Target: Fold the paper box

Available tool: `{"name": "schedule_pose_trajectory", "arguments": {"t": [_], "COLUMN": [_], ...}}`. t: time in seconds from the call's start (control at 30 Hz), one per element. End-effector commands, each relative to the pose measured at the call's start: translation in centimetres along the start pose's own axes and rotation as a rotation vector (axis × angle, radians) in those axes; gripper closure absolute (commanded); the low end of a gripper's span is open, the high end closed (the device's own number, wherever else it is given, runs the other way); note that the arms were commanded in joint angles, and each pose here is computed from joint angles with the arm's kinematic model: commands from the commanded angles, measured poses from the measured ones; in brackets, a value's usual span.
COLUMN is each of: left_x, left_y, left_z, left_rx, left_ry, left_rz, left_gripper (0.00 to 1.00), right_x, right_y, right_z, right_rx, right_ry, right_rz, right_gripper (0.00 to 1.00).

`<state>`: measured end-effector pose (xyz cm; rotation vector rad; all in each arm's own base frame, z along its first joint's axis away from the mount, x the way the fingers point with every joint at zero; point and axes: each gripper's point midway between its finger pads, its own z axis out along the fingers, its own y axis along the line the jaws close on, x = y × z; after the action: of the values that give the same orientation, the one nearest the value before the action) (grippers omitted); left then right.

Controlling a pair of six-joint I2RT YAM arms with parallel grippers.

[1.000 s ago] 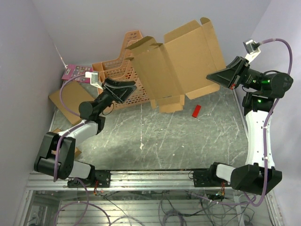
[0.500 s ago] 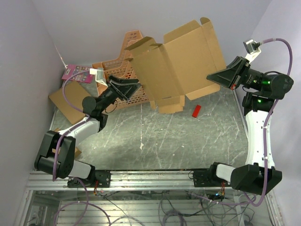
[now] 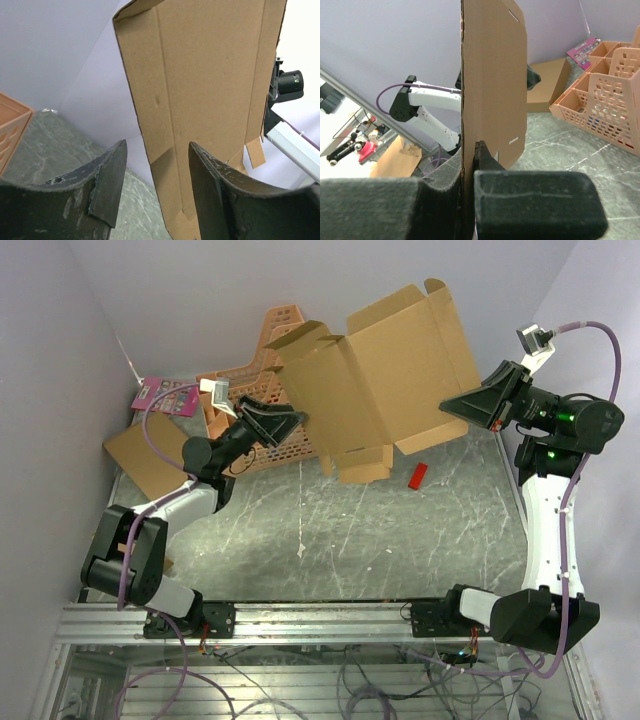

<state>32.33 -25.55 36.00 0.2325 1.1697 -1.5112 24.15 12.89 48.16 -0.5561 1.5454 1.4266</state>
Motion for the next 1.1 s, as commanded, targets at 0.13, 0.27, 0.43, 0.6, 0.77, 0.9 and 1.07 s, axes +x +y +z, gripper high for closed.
{"name": "schedule_pose_trajectory", "arguments": {"t": [0.13, 0.27, 0.43, 0.6, 0.77, 0.9, 1.07], "left_x": [-0.7, -1.0, -1.4, -1.1, -0.7, 0.0, 0.1], "left_y": [-2.1, -2.5, -2.7, -0.9, -0.5, -1.1, -1.5], "left_z": [0.6, 0.7, 1.0, 1.9, 3.0, 4.0, 3.8], "left_rx": [0.091, 0.104, 0.053, -0.199, -0.383, -0.468, -0.494], "left_ry": [-0.01, -0.011, -0.013, 0.031, 0.075, 0.116, 0.122], "left_rz": [0.029, 0.027, 0.044, 0.094, 0.102, 0.1, 0.114], "left_gripper": [0.56, 0.76, 0.93, 0.93, 0.93, 0.93, 0.93], "right_x": [-0.3, -0.1, 0.0, 0.5, 0.9, 1.0, 0.6], "right_y": [0.2, -0.3, -0.5, -0.3, -0.7, -1.5, -2.1], "right_z": [-0.1, -0.1, -0.1, 0.1, 0.3, 0.4, 0.3], "right_rx": [0.002, 0.01, 0.014, 0.005, 0.011, 0.031, 0.053], "right_ry": [-0.011, -0.008, -0.004, -0.001, 0.001, 0.0, 0.007], "right_rz": [-0.028, -0.018, -0.021, -0.018, -0.004, 0.0, -0.045], "right_gripper": [1.0, 1.0, 1.0, 1.0, 1.0, 1.0, 1.0]}}
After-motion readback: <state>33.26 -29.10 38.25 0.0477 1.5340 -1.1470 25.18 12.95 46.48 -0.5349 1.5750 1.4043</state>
